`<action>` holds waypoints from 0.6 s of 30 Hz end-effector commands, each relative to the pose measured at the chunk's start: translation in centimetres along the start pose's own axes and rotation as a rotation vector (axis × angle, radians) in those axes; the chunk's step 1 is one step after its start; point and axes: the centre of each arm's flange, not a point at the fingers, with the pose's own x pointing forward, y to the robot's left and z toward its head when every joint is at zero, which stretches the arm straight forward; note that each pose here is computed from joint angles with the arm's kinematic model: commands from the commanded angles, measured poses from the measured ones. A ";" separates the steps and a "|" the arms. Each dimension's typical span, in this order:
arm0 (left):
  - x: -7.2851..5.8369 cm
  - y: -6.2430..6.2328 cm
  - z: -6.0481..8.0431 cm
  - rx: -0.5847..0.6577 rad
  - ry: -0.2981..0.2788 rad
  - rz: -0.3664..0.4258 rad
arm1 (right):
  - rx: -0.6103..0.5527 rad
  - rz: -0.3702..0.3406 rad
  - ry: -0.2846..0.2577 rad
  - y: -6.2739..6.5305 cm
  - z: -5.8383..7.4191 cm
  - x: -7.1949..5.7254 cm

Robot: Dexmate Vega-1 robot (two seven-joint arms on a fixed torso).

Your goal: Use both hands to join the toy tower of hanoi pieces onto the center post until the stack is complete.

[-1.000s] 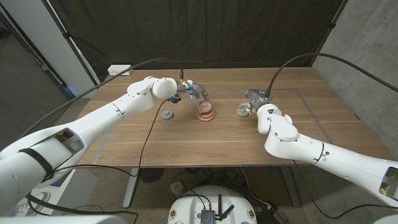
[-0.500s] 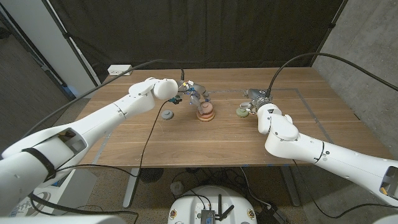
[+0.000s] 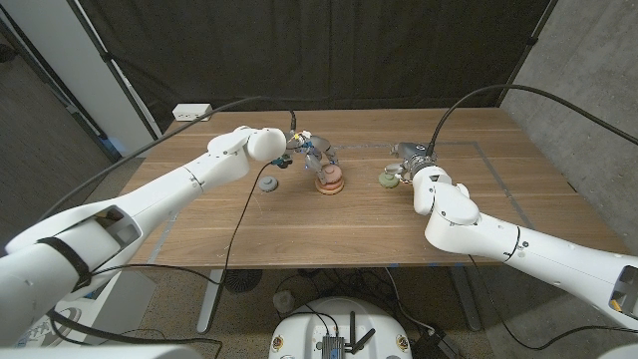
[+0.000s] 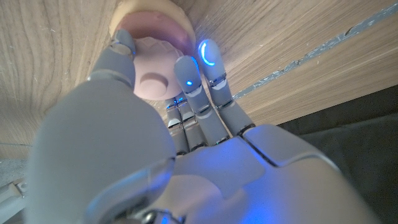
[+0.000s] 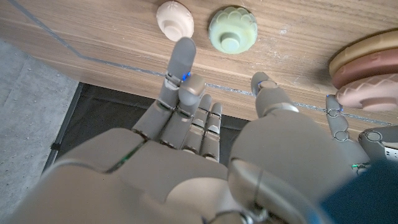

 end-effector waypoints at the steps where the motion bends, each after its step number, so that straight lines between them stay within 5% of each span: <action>1: 0.2 -0.7 0.0 -0.010 -0.004 0.002 | -0.004 0.003 -0.001 0.0 0.0 0.0; 18: 0.2 -0.9 0.1 0.001 0.004 0.006 | -0.004 0.001 -0.003 0.0 0.1 -0.3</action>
